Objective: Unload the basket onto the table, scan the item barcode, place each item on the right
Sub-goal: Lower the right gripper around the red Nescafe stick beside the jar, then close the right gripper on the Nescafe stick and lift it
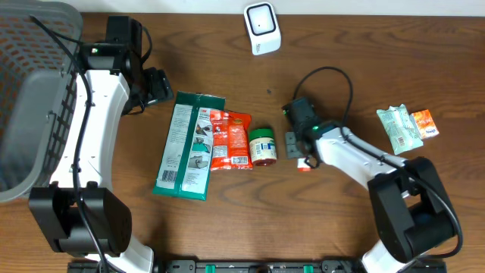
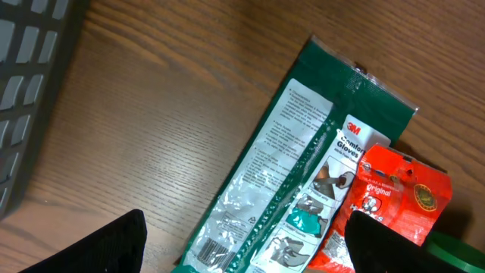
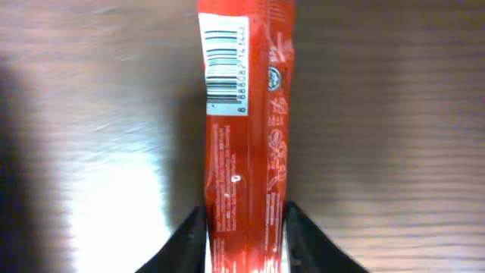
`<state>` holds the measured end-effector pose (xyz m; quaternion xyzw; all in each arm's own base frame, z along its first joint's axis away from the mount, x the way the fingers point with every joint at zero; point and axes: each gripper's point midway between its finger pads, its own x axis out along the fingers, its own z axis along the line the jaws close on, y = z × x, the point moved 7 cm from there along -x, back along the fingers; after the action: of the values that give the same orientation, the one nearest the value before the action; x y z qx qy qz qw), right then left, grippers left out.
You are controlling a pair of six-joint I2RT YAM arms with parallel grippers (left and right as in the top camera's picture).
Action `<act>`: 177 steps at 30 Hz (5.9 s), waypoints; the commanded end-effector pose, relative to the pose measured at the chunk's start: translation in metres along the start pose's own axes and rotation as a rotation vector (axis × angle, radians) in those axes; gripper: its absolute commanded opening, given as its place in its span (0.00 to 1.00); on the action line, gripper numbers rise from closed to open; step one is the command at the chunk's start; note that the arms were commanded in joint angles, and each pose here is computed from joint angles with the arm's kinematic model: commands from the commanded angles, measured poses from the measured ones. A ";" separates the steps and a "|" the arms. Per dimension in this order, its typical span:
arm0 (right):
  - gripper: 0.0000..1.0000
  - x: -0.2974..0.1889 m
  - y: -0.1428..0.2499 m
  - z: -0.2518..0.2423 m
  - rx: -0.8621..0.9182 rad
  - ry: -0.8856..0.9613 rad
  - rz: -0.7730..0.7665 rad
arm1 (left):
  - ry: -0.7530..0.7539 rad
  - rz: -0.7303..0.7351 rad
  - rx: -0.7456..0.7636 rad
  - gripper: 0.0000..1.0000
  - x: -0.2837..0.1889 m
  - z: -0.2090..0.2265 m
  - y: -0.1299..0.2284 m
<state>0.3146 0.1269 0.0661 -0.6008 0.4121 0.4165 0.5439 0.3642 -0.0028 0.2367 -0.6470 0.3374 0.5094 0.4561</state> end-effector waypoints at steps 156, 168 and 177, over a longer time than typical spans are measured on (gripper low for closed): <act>0.01 -0.027 0.006 -0.001 -0.224 -0.205 0.048 | -0.002 -0.020 0.009 0.84 -0.006 0.001 -0.002; 0.01 -0.031 -0.004 -0.038 -0.058 -0.501 0.060 | -0.002 -0.020 0.009 0.84 -0.006 0.001 -0.002; 0.01 -0.012 0.008 -0.061 -0.001 -0.480 0.033 | -0.002 -0.020 0.009 0.84 -0.006 0.001 -0.002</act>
<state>0.3128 0.0667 0.0813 -0.4824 0.2946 0.5491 0.6157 0.3642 -0.0028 0.2367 -0.6471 0.3373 0.5093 0.4562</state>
